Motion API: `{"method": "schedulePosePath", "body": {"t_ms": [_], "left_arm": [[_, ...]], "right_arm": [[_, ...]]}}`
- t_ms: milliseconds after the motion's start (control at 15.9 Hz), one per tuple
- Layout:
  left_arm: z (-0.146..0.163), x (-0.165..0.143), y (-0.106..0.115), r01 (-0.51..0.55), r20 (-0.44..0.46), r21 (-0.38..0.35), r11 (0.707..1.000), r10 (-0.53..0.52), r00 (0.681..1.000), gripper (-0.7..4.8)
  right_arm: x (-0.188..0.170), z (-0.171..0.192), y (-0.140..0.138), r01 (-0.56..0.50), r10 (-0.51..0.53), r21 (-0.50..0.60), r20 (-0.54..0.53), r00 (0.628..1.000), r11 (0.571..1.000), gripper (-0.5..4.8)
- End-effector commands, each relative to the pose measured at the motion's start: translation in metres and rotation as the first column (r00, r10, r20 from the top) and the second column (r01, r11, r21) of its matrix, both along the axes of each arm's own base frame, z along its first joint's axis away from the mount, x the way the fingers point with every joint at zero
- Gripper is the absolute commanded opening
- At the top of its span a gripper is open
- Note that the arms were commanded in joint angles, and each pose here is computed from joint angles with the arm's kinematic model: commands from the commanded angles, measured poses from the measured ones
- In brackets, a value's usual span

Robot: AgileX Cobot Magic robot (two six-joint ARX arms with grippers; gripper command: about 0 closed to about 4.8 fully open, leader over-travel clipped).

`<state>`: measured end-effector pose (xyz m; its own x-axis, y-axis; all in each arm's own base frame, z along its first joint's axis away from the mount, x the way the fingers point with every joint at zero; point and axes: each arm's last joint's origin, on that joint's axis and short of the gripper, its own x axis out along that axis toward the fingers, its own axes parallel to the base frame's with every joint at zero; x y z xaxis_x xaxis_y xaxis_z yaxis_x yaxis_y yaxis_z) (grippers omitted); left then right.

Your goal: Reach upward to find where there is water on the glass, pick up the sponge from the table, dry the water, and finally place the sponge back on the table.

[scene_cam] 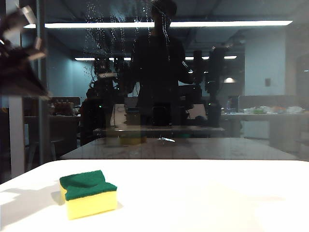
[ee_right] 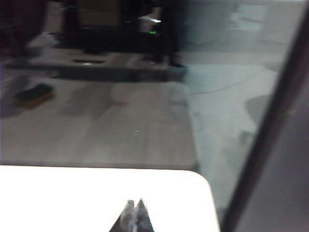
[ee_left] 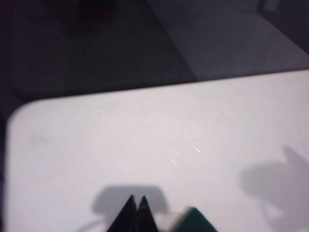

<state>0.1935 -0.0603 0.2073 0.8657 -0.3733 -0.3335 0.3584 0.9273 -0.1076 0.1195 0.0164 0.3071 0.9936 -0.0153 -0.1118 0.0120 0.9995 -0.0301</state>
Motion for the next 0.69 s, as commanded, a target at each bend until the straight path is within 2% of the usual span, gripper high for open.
{"method": "schedulePosePath", "body": {"t_ms": [63, 314, 565, 691], "left_arm": [[0.012, -0.008, 0.014, -0.071, 0.049, 0.020, 0.997, 0.070, 0.996, -0.06], [0.022, -0.021, 0.039, -0.167, 0.065, 0.025, 0.986, 0.165, 0.984, -0.06], [0.033, -0.040, 0.054, -0.164, 0.101, -0.012, 0.986, 0.164, 0.981, -0.06], [0.040, -0.056, 0.055, -0.169, 0.145, -0.018, 0.986, 0.170, 0.975, -0.06]], "right_arm": [[-0.006, 0.004, -0.002, 0.024, -0.024, 0.003, 0.047, 0.999, 1.000, -0.05], [-0.015, -0.006, -0.004, 0.033, -0.033, 0.007, 0.061, 0.998, 0.999, -0.05], [-0.027, -0.022, -0.006, 0.032, -0.033, 0.020, 0.068, 0.997, 0.999, -0.05], [-0.036, -0.030, -0.008, 0.032, -0.034, 0.024, 0.091, 0.995, 0.999, -0.05]]}}
